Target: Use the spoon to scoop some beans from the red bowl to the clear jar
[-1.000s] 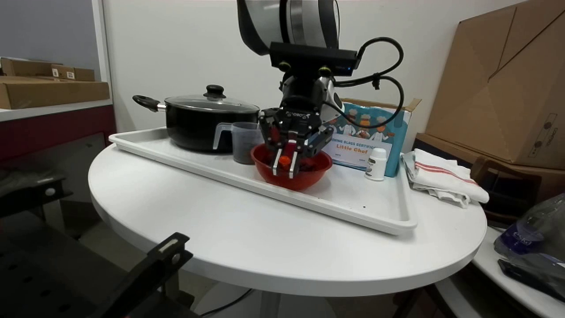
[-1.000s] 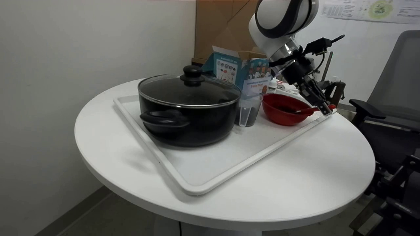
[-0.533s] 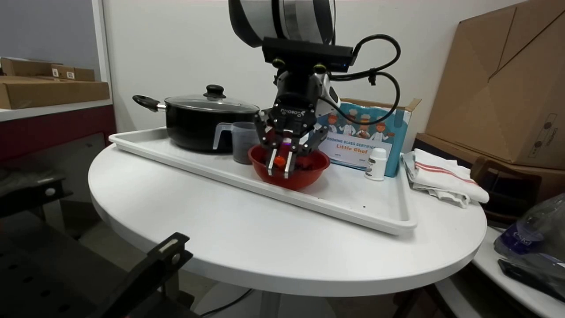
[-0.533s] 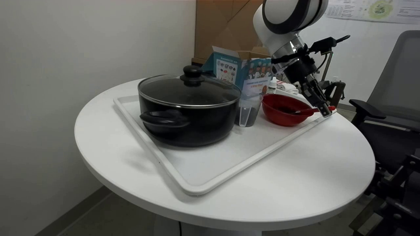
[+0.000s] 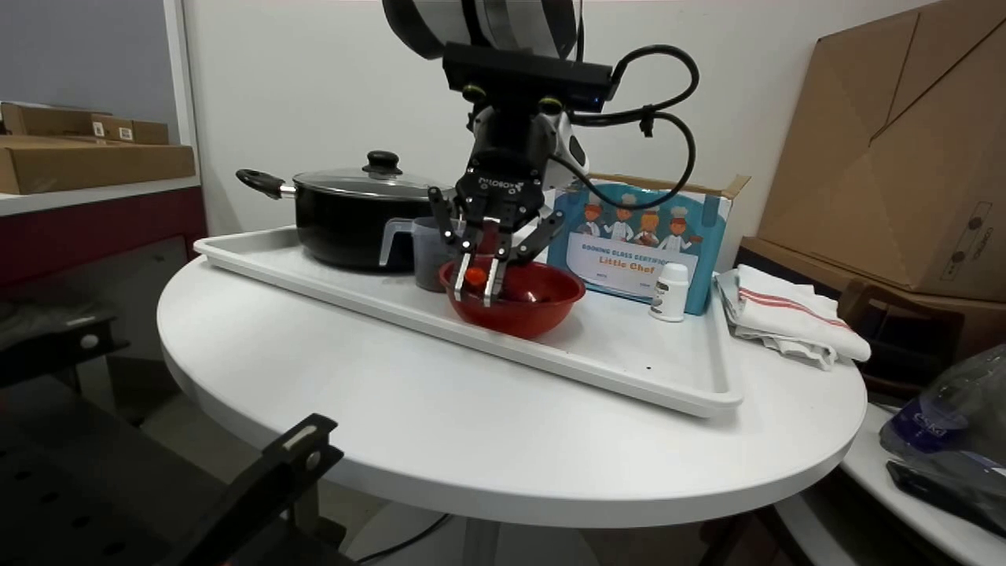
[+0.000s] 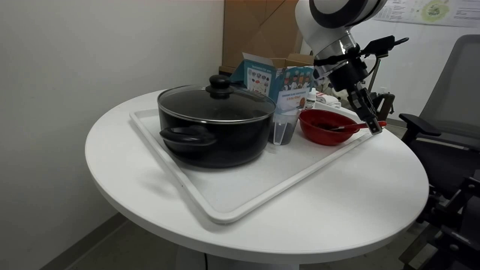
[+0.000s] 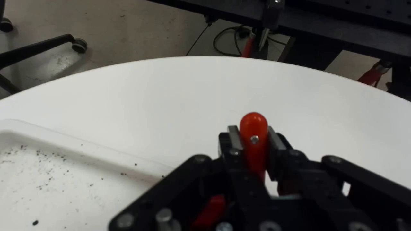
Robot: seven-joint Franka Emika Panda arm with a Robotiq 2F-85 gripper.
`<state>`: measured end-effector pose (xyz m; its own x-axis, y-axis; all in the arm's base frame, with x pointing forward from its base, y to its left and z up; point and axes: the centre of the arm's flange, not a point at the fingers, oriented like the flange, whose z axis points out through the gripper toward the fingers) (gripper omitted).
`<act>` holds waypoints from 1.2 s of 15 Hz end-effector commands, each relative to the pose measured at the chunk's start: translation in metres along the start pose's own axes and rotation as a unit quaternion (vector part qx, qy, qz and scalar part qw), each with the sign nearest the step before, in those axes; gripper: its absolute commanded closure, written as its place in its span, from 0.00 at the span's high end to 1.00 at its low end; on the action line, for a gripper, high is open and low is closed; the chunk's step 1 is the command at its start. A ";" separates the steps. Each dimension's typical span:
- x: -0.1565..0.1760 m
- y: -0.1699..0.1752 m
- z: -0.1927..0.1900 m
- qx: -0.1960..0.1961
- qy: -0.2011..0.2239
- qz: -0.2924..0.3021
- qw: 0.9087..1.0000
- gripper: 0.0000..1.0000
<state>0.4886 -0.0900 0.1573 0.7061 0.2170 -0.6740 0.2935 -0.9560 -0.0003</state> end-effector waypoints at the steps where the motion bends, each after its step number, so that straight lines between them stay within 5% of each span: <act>1: -0.022 -0.011 -0.004 0.010 0.026 -0.015 1.000 0.09; 18: -0.049 -0.028 -0.042 0.002 0.057 -0.018 0.998 0.09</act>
<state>0.4784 -0.0770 0.2028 0.7489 0.2489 -0.6141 0.3048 -0.9523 -0.0141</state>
